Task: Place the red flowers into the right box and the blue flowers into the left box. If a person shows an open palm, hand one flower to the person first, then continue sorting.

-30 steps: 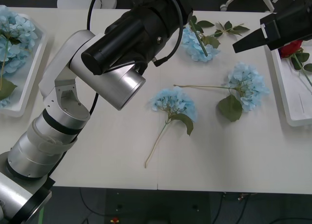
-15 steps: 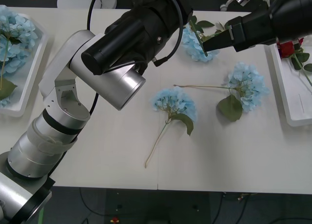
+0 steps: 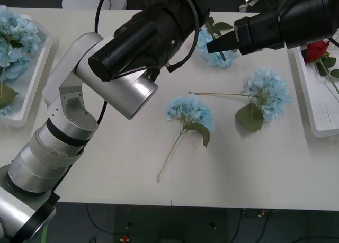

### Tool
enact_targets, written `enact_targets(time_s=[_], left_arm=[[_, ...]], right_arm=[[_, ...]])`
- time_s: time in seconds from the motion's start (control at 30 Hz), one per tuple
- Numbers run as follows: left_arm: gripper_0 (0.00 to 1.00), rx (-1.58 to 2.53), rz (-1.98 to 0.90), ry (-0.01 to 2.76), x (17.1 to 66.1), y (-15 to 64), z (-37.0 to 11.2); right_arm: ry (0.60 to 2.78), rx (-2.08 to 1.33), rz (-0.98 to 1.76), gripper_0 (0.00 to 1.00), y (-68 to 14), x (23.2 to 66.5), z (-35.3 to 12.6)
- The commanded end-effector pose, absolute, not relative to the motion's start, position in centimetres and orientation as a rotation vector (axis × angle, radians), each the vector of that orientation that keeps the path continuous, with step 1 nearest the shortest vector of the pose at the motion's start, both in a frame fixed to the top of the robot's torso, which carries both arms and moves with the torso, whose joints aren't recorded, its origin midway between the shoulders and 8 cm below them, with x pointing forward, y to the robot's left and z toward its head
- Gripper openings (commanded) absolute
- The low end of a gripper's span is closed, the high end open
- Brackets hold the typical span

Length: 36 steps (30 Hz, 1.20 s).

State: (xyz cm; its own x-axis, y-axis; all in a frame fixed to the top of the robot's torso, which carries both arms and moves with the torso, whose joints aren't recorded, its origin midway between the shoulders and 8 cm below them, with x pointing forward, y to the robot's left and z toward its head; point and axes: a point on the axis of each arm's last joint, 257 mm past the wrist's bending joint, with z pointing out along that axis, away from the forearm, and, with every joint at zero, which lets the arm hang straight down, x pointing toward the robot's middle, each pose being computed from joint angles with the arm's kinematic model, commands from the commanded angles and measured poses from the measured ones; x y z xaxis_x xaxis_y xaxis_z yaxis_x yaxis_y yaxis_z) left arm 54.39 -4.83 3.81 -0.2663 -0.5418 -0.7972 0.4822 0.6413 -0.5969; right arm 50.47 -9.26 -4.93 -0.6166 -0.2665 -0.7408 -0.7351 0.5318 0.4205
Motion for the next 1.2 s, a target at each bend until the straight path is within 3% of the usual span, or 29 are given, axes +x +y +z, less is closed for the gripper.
enact_targets(time_s=[0.03,0.13,0.2,0.27,0.47,0.9,0.93,0.97,1.0,1.2], left_arm=[[0.00,-0.001,-1.002,1.517,52.64,-6.21,5.24],[0.00,-0.001,-1.002,1.517,52.64,-6.21,5.24],[0.00,-0.001,-1.002,1.517,52.64,-6.21,5.24],[0.00,-0.001,-1.002,1.517,52.64,-6.21,5.24],[0.00,-0.001,-1.002,1.517,52.64,-6.21,5.24],[0.00,-0.001,-1.002,1.517,52.64,-6.21,5.24],[0.24,-0.001,-1.002,1.517,52.64,-6.21,5.24],[0.76,-0.001,-1.002,1.517,52.64,-6.21,5.24],[1.00,-0.001,-1.002,1.517,52.64,-6.21,5.24],[1.00,-0.001,-1.002,1.517,52.64,-6.21,5.24]], right_arm=[[2.127,-0.842,0.976,0.99,-8.08,50.53,-5.13],[2.127,-0.855,0.975,0.77,-7.87,50.37,-5.31],[2.133,-0.860,0.973,0.52,-7.73,50.20,-5.52],[2.139,-0.866,0.975,0.35,-7.56,50.07,-5.81],[2.136,-0.863,0.979,0.00,-7.46,50.08,-5.74],[2.136,-0.862,0.980,0.00,-7.44,50.02,-5.67],[2.137,-0.862,0.978,0.00,-7.46,50.05,-5.69],[2.137,-0.862,0.978,0.00,-7.46,50.05,-5.69],[2.137,-0.862,0.976,0.00,-7.53,50.07,-5.68],[2.142,-0.859,0.970,0.00,-7.81,50.12,-5.69]])
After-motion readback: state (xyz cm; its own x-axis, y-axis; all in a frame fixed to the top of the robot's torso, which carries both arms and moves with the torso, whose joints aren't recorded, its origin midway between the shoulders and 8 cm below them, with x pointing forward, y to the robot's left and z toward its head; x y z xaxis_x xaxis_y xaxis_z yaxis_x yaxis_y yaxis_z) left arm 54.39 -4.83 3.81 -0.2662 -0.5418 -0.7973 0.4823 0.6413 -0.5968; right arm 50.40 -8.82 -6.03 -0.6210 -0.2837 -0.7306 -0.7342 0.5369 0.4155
